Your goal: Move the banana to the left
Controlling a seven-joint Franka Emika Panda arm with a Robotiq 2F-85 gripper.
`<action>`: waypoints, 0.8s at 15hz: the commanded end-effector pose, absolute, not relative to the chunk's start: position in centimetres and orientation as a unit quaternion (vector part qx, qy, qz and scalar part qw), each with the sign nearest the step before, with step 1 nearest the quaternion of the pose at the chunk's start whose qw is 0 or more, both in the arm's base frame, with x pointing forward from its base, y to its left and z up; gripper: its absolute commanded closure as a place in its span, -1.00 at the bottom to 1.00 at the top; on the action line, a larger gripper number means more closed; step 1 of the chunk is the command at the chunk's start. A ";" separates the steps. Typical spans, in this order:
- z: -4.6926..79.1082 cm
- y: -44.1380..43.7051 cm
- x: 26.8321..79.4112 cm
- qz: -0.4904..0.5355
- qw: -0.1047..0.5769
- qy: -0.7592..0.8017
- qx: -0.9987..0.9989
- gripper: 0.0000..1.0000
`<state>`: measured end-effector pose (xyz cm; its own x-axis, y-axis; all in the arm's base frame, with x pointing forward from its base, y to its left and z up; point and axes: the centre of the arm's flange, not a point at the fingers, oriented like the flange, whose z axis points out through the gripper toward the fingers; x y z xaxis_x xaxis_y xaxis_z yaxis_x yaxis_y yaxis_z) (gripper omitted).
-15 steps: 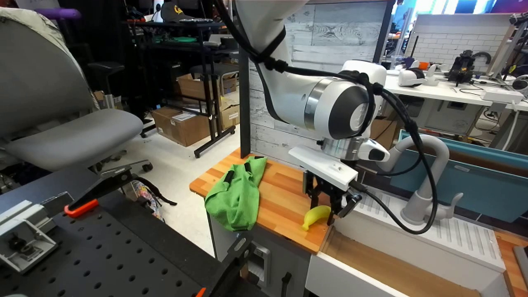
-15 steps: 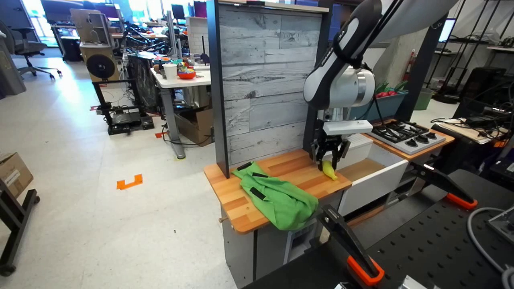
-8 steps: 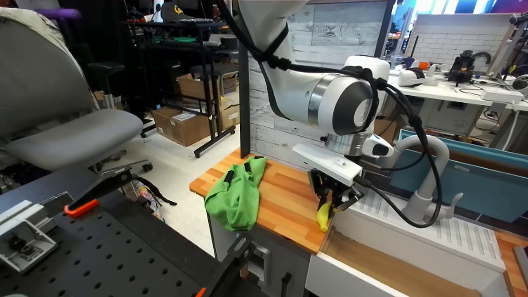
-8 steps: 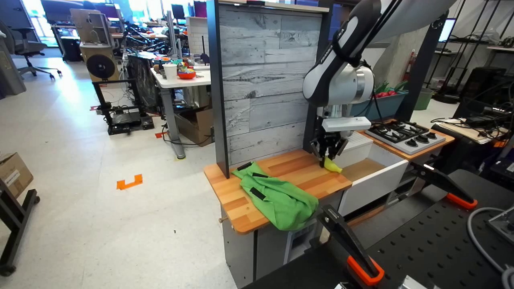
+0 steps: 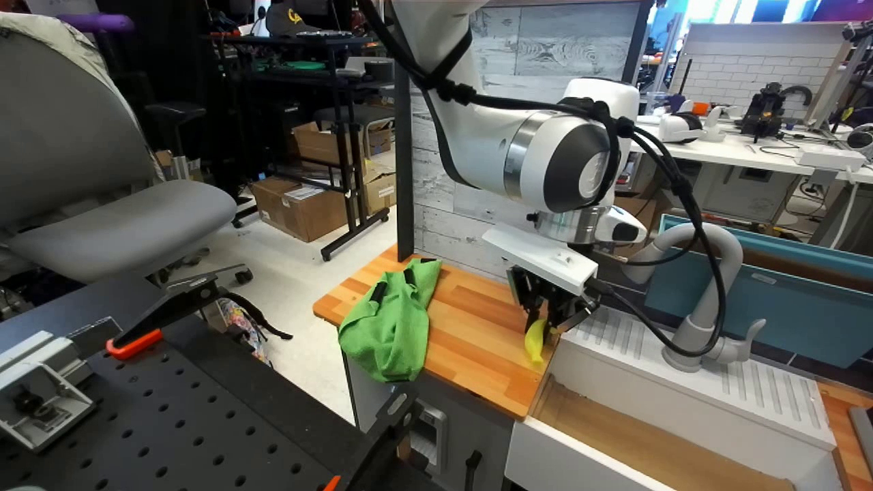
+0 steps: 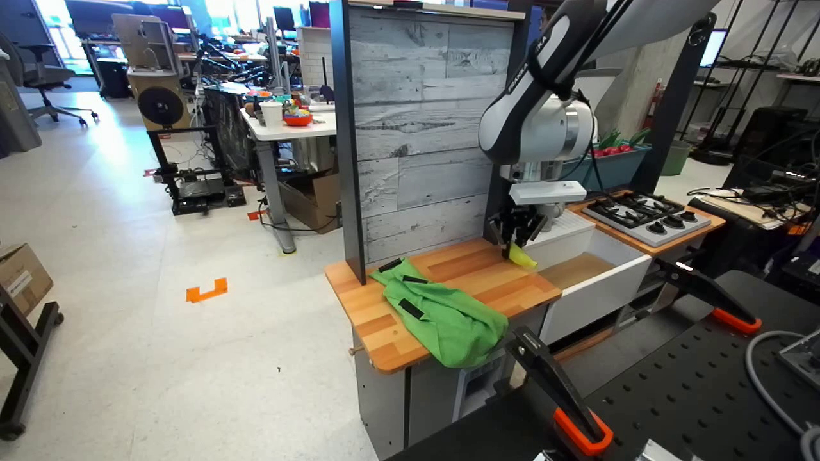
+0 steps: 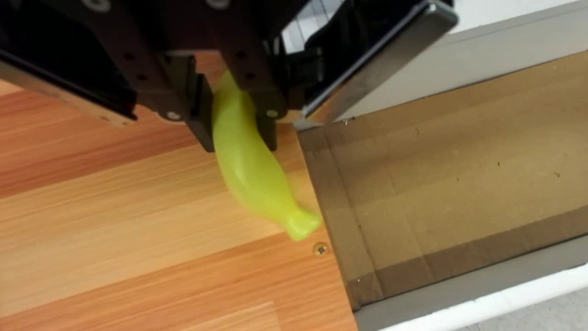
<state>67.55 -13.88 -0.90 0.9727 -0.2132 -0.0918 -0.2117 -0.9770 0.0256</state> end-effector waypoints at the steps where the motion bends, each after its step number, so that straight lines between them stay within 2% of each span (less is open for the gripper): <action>1: 2.6 -13.0 65.7 -0.015 0.001 -0.075 0.997 0.87; 12: 8.2 -7.3 63.0 0.011 0.007 0.005 1.000 0.87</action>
<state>65.26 -9.52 5.93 0.9991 -0.0400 0.0144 -0.0399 -0.9992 -0.0050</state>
